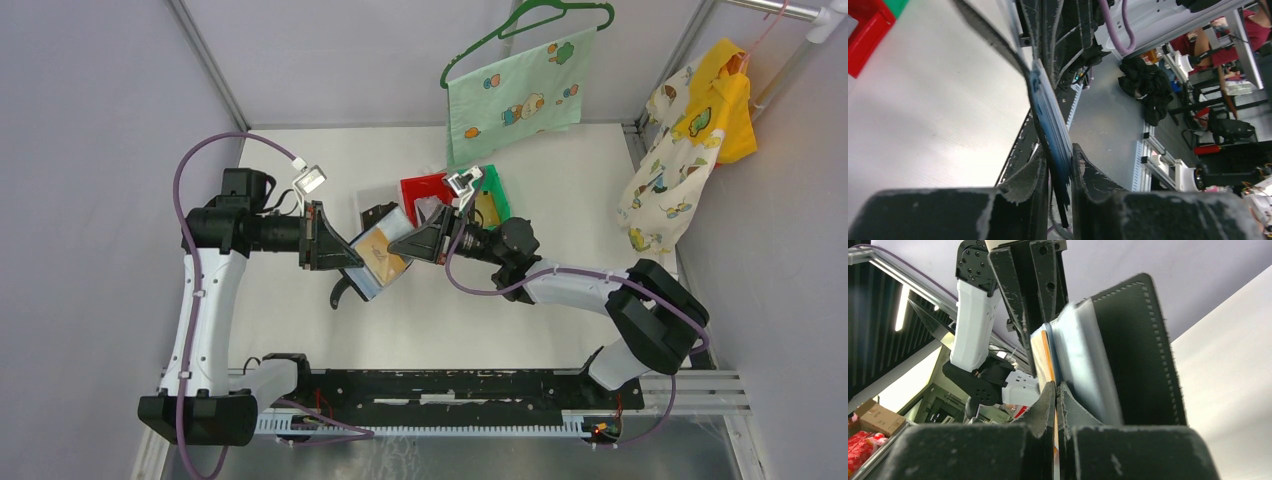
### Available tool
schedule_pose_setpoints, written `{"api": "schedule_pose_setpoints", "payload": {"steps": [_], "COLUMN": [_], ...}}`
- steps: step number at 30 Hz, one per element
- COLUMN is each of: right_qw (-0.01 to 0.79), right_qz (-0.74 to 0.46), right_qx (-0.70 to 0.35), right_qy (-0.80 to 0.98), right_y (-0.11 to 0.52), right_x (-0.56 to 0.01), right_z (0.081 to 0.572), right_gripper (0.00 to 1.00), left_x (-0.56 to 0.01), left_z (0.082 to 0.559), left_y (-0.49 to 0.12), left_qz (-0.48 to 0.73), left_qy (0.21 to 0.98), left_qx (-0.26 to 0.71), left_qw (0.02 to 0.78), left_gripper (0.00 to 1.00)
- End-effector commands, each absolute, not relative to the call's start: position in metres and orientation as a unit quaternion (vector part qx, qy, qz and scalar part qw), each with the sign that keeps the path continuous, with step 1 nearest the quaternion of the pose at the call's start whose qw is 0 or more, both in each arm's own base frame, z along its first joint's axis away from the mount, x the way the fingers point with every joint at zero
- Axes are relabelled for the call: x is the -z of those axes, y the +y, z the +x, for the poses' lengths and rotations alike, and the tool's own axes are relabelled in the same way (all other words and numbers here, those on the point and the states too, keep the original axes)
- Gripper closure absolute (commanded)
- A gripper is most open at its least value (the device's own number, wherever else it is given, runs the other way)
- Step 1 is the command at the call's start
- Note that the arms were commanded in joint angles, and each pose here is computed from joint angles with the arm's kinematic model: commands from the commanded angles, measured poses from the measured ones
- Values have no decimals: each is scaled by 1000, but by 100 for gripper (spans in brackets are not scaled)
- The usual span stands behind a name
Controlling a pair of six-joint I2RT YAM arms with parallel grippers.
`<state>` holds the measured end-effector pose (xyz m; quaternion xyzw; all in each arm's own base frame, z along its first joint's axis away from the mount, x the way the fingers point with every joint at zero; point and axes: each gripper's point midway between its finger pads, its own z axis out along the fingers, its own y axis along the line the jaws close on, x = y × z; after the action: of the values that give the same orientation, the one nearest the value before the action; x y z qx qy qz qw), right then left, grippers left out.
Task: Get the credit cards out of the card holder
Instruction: Remove the credit card from the card holder.
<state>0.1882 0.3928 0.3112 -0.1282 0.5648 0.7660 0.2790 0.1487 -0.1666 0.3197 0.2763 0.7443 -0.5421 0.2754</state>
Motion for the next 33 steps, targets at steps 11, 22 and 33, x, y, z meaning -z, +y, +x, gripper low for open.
{"api": "schedule_pose_setpoints", "payload": {"steps": [11,22,33], "right_qw": [301,274,295], "right_qz": [-154,-152,-106], "right_qx": [-793,-820,-814], "right_qy": [506,480,489], "right_y": [378,383,364], "right_x": [-348,-356,-347], "right_z": [174,165,185], "right_gripper": [80,93,100], "left_x": [-341,-341,-331], "left_z": [146,164,165], "left_y": [-170,-167,-163], "left_qz": [304,284,272], "left_qy": [718,738,758], "left_qx": [549,515,495], "left_qw": [302,330,326], "left_gripper": [98,98,98]}}
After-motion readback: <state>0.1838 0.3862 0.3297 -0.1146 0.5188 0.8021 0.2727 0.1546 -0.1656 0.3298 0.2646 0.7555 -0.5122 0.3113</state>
